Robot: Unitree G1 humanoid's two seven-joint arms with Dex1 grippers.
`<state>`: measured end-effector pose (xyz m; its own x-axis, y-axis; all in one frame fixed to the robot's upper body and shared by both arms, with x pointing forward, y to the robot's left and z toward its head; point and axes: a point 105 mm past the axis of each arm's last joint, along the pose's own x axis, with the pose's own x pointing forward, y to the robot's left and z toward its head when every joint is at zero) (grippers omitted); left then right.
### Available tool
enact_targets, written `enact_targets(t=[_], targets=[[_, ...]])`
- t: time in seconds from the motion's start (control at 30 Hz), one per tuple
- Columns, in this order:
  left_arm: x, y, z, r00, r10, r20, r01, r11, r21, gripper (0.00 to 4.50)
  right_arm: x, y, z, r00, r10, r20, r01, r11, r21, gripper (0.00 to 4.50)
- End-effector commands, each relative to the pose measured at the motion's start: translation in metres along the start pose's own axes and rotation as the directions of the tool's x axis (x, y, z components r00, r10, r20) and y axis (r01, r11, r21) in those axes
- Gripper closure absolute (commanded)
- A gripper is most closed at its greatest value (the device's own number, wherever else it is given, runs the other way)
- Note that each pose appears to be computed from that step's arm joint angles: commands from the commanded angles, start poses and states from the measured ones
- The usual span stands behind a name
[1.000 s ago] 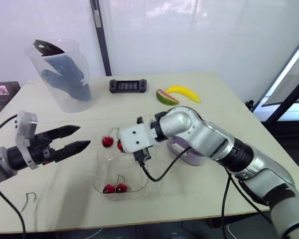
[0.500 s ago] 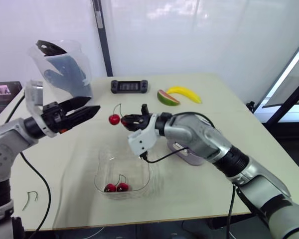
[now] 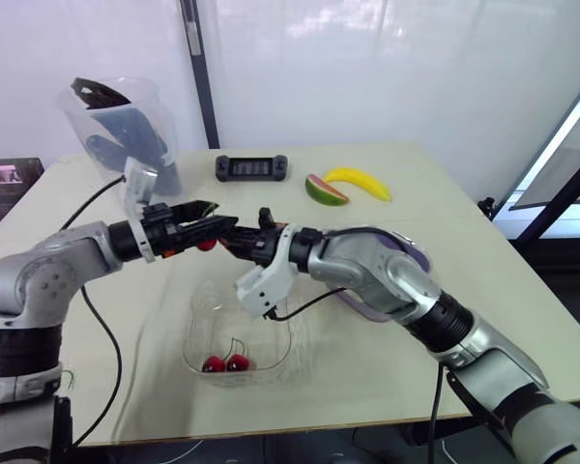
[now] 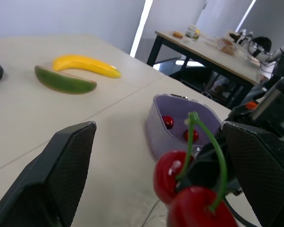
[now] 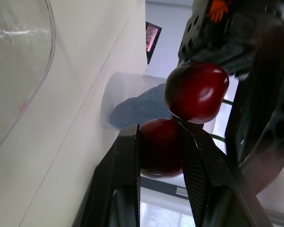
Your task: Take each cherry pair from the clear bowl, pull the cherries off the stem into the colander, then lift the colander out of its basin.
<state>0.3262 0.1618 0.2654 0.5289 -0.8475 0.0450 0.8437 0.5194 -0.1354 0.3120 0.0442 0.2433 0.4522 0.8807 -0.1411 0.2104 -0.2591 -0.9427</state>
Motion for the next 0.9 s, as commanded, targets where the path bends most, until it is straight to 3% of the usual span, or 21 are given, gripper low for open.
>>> enact_targets(t=[0.03,0.27,0.47,0.9], targets=[[-0.001,-0.005,0.01,1.0,-0.004,-0.014,0.005,0.999,0.038,0.0,-0.007,-0.015,-0.001,0.999,-0.044,-0.002,0.044,0.994,-0.1,3.63],[-0.002,-0.006,0.012,0.999,-0.005,-0.049,0.007,0.999,0.037,0.0,-0.018,0.002,-0.018,0.999,0.017,-0.041,-0.03,0.945,-0.326,3.63],[0.001,-0.015,0.009,0.996,-0.043,-0.075,0.046,0.998,0.036,0.0,-0.023,0.009,-0.034,0.994,0.021,-0.109,-0.06,0.928,-0.367,3.63],[0.018,-0.01,0.009,0.998,-0.015,-0.065,0.016,1.0,0.011,0.0,-0.023,0.017,-0.032,0.994,0.056,-0.096,-0.092,0.903,-0.419,3.63]])
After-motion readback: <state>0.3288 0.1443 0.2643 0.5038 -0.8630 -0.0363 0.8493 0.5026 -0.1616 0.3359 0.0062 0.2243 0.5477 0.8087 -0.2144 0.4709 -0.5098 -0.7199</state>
